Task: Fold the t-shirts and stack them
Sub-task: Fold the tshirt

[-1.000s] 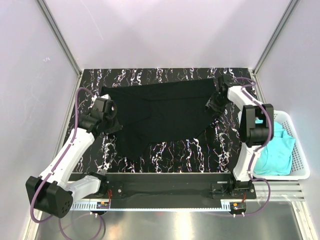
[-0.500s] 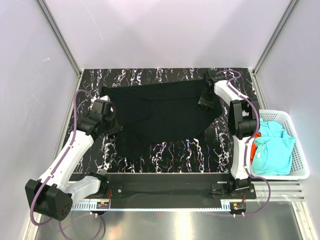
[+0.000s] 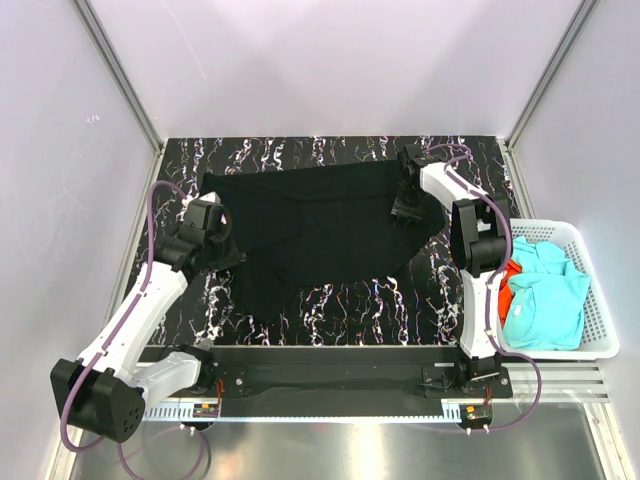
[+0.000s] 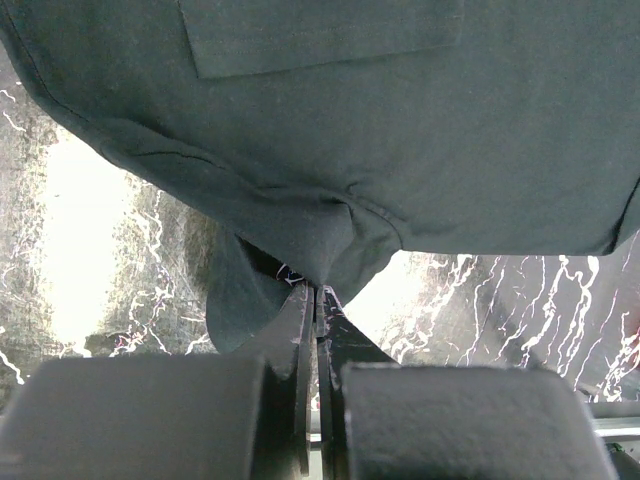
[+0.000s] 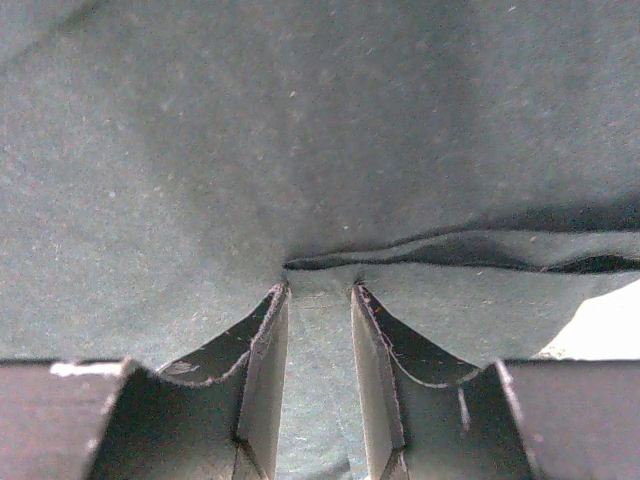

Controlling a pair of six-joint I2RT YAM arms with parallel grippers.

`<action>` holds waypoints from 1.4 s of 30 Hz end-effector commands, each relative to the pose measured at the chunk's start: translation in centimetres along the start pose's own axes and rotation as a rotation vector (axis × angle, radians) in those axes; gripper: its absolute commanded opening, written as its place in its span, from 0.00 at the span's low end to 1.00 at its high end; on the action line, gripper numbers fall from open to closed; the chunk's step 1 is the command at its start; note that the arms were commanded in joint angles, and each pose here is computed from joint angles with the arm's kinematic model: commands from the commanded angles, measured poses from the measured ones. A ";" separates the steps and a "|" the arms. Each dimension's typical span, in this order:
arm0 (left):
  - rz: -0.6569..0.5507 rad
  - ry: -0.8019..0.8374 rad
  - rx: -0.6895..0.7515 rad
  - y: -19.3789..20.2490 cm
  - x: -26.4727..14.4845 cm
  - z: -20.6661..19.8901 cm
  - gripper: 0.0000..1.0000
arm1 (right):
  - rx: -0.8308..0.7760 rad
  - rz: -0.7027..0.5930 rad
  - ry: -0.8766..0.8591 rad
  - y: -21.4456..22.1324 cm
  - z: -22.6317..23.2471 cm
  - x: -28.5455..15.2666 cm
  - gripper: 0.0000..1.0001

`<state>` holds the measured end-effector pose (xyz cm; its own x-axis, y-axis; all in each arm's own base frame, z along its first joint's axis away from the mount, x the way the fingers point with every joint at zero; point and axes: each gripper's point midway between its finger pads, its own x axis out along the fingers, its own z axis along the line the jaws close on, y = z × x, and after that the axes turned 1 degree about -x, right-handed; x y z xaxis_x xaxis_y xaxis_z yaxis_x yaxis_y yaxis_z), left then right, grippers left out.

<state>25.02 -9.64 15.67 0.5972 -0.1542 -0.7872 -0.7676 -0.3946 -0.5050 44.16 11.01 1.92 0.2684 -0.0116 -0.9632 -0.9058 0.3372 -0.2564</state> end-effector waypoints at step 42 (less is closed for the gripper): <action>-0.018 0.075 -0.038 1.4 -1.0 0.3 0.00 | 0.003 -0.148 0.073 -1.6 -1.7 -6.2 0.00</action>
<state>23.52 -9.57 15.19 0.6007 -0.1878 -0.7771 -0.7676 -0.4071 -0.4950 43.64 9.90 3.85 0.2935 -0.0932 -0.9514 -0.8987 0.3124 -0.3078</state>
